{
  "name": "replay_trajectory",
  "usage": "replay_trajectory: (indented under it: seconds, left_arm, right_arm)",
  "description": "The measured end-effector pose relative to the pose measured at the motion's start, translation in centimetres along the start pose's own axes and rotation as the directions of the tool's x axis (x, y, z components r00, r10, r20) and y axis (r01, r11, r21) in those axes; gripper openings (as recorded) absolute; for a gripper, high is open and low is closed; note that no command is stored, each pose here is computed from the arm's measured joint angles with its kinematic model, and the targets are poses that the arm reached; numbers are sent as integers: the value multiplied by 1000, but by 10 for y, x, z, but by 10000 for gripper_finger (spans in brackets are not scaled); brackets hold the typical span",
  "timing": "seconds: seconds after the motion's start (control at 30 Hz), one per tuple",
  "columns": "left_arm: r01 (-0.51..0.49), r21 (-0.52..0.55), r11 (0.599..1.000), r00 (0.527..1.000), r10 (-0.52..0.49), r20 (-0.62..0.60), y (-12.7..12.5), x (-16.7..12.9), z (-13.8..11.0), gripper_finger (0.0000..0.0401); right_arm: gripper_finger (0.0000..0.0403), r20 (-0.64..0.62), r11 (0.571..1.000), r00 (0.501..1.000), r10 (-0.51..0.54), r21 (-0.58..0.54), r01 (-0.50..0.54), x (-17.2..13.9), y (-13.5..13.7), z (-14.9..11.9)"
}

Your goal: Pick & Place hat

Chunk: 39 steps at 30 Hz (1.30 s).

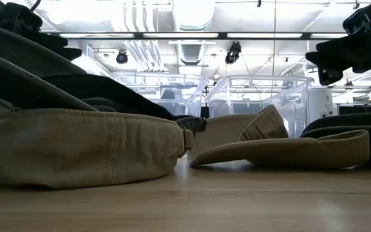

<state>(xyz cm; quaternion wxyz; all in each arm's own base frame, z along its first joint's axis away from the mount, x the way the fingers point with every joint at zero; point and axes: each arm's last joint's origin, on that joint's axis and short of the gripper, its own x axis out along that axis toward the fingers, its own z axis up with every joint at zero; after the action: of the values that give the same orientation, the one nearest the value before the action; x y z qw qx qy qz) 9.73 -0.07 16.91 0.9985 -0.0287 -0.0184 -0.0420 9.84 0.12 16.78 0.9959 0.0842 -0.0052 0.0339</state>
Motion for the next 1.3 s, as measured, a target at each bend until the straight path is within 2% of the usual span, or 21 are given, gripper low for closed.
replay_trajectory:
  seconds: [0.07, 0.13, 0.17, 0.23, 0.3, 0.33, 0.37, 0.47, 0.53, 0.6, 0.7, 0.8, 0.9, 0.97, 1.03, 1.17, 1.3]
  left_arm:
    - [-1, 0, 1000, 1000, 1, 0, 0, 0, 0, 171]
    - [0, 0, 1000, 1000, 0, 0, 0, 0, 0, 171]
    - [0, 0, 1000, 1000, 0, 0, 0, 0, 0, 171]
    - [0, 0, 1000, 1000, 0, 0, 0, 0, 0, 171]
    - [0, 0, 1000, 1000, 0, 1, 0, 0, 0, 171]
    - [0, 0, 1000, 1000, 0, 0, 0, 0, 0, 171]
    - [0, 0, 1000, 1000, 0, 0, 0, 0, 0, 171]
    - [-1, 0, 1000, 1000, 1, 0, 0, 0, 0, 171]
    - [0, 0, 1000, 1000, 0, 1, 0, 0, 0, 171]
    - [0, 0, 1000, 1000, 0, 0, 0, 0, 0, 171]
    - [0, 0, 1000, 1000, 0, 0, 0, 0, 0, 171]
    - [0, 0, 1000, 1000, 0, 0, 0, 0, 0, 171]
    - [-1, 0, 1000, 1000, 1, 0, 0, 0, 0, 171]
    - [0, 0, 1000, 1000, 0, 0, 0, 0, 0, 171]
    - [-1, 0, 1000, 1000, 1, 0, 0, 0, 0, 171]
    - [0, 0, 1000, 1000, 0, 0, 0, 0, 0, 171]
    - [1, -30, 1000, 1000, -1, 5, 0, 0, 1, 171]
  right_arm:
    - [139, 0, 987, 1000, 0, 161, 0, 0, 0, 0]
    - [139, 0, 931, 1000, 1, 366, -1, 0, 0, 0]
    - [139, 0, 879, 1000, 2, 476, -2, 0, 0, 0]
    - [139, 0, 747, 1000, 2, 664, -1, 0, 0, 0]
    - [139, -1, 619, 1000, 1, 786, 0, 0, 0, 0]
    - [139, 0, 579, 1000, 1, 815, 0, 0, 0, 0]
    - [139, -1, 562, 1000, 1, 827, 1, 0, 0, 0]
    - [139, -1, 559, 1000, 1, 829, 0, 0, 0, 0]
    - [139, 13, 531, 1000, 3, 847, -13, 0, 0, 1]
    - [139, 79, 524, 997, 9, 849, -72, 0, 1, 8]
    - [139, 240, 545, 970, -26, 817, -188, -3, 2, 22]
    - [139, 402, 590, 910, -101, 761, -270, -8, 2, 37]
    - [139, 501, 627, 855, -135, 711, -317, -11, 2, 47]
    - [139, 519, 631, 843, -141, 703, -327, -11, 2, 49]
    - [139, 518, 614, 843, -147, 716, -333, -8, 2, 49]
    - [139, 460, 584, 869, -181, 762, -282, 3, 2, 55]
    - [139, 394, 607, 898, -195, 768, -205, 24, 6, 80]
